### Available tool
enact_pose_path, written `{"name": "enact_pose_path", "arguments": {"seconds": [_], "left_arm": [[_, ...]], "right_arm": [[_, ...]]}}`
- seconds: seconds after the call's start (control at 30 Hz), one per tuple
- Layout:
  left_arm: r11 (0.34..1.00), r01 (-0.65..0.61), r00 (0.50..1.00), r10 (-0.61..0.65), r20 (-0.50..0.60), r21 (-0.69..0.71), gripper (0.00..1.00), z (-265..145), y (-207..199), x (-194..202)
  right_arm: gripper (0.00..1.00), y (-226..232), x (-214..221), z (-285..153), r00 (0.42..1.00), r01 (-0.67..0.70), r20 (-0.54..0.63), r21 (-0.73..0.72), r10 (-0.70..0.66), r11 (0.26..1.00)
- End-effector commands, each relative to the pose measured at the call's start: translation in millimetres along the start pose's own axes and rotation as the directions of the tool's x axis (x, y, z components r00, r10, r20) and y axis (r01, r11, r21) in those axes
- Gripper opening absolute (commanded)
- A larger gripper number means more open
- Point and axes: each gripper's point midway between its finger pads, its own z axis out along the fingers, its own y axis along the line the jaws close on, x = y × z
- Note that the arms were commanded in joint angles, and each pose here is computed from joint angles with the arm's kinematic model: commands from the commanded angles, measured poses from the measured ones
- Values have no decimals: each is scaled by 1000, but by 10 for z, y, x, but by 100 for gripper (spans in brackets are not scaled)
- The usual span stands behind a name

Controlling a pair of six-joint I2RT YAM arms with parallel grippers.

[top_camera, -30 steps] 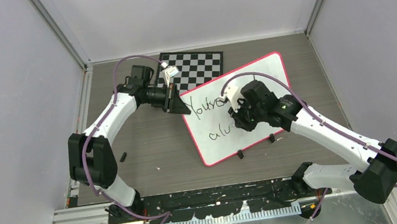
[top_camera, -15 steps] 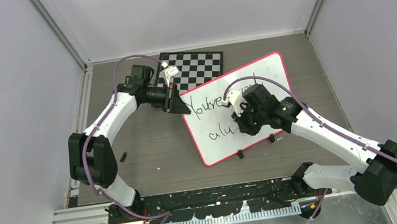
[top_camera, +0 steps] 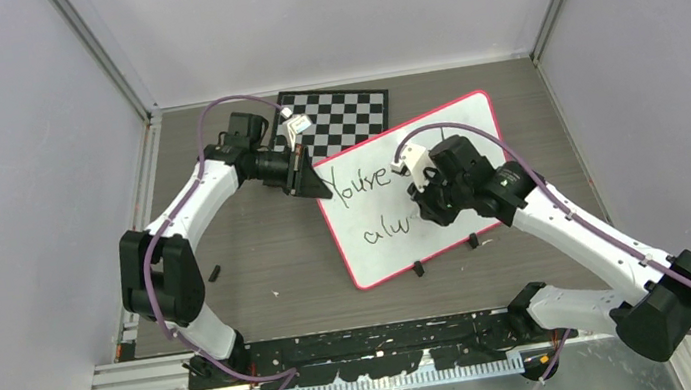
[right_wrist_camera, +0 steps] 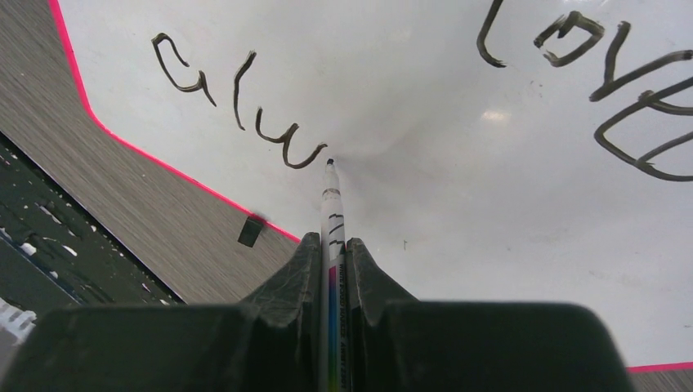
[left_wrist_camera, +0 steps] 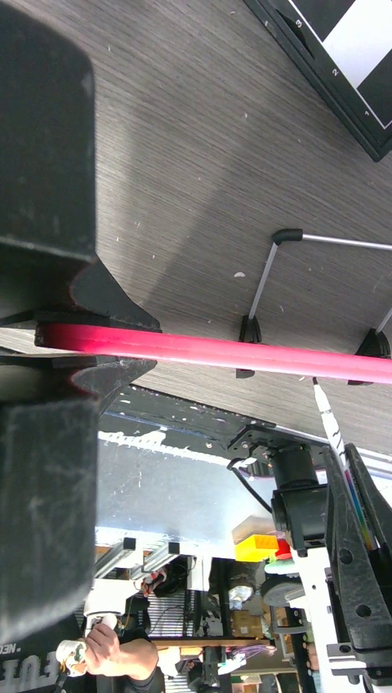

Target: Write a sentence on the whiteboard

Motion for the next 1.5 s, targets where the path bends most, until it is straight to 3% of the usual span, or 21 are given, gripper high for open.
{"name": "enact_pose_path", "arguments": {"seconds": [0.0,0.4,0.6,1.23,1.47], "left_arm": [[998,-24,1000,23,-20,-65,0,42,149,-8],[998,-19,1000,18,-17,-64,0,51,157,8],[998,-19,1000,19,-15,-61,0,62,171,-2],[998,-21,1000,20,-18,-62,0,59,169,-5],[998,-17,1000,16,-20,-63,0,59,172,-3]], "right_arm": [[0,-51,-53,-74,999,-7,38,26,6,1000],[0,-263,-156,48,998,-40,54,117,34,992],[0,-168,-243,33,996,-46,83,60,41,997],[0,-160,153,82,999,-27,-33,59,29,998],[0,-346,-35,-3,998,-68,23,110,65,992]]}}
